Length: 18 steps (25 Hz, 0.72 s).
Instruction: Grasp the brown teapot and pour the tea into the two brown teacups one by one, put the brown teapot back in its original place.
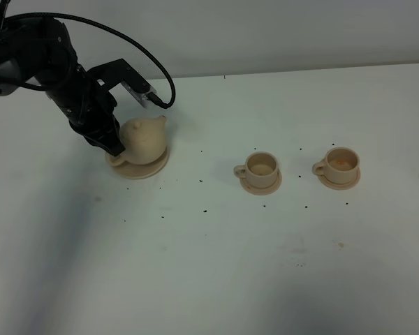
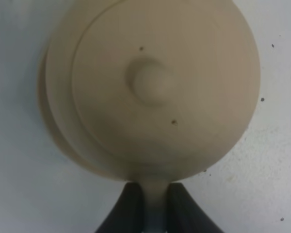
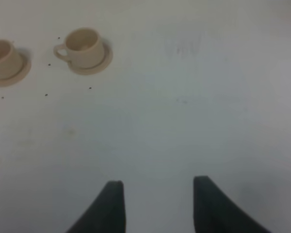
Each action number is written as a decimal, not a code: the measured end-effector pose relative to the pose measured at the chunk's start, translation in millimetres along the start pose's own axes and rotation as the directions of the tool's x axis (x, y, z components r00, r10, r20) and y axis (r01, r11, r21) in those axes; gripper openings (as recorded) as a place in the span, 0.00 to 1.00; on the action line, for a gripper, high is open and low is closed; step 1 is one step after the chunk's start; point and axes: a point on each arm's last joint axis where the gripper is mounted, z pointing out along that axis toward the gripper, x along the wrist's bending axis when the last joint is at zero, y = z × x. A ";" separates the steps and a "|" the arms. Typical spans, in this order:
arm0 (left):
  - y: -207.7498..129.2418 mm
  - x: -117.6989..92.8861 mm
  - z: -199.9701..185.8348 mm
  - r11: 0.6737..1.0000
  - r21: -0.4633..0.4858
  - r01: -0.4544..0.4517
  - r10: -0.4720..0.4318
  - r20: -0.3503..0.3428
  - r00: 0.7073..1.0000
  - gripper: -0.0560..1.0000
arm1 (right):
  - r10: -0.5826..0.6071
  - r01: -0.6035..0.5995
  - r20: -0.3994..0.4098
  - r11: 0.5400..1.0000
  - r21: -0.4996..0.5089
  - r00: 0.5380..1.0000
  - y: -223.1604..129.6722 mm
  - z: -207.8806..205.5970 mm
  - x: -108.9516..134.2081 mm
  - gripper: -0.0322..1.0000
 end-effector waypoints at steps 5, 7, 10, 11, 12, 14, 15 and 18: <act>1.9 1.9 -0.3 0.999 -0.021 -0.045 0.044 -0.022 0.999 0.17 | 0.000 0.000 0.000 1.000 0.000 1.000 0.0 0.0 0.0 0.36; 4.8 1.6 -1.9 0.997 -0.046 -0.070 0.069 -0.018 0.997 0.17 | 0.000 0.000 0.000 1.000 0.000 1.000 0.0 0.0 0.0 0.36; 12.8 1.4 -7.9 0.987 -0.114 -0.109 0.108 -0.015 0.994 0.17 | 0.000 0.000 0.000 1.000 0.000 1.000 0.0 0.0 0.0 0.36; 16.1 1.6 -11.0 0.982 -0.140 -0.125 0.124 -0.016 0.992 0.17 | 0.000 0.000 0.000 1.000 0.000 1.000 0.0 0.0 0.0 0.36; 18.8 1.7 -13.8 0.977 -0.162 -0.139 0.138 -0.020 0.990 0.17 | 0.000 0.000 0.000 1.000 0.000 1.000 0.0 0.0 0.0 0.36; 25.4 0.7 -19.2 0.963 -0.205 -0.173 0.171 -0.028 0.985 0.17 | 0.000 0.000 -0.001 1.000 0.000 1.000 0.0 0.0 0.1 0.36; 28.2 -0.2 -21.0 0.958 -0.215 -0.191 0.188 -0.034 0.981 0.17 | 0.000 0.000 -0.001 1.000 0.000 1.000 0.0 0.0 0.1 0.36; 36.9 -6.8 -22.7 0.942 -0.223 -0.251 0.246 -0.051 0.968 0.17 | 0.000 0.000 -0.001 1.000 0.000 1.000 0.0 0.0 0.1 0.36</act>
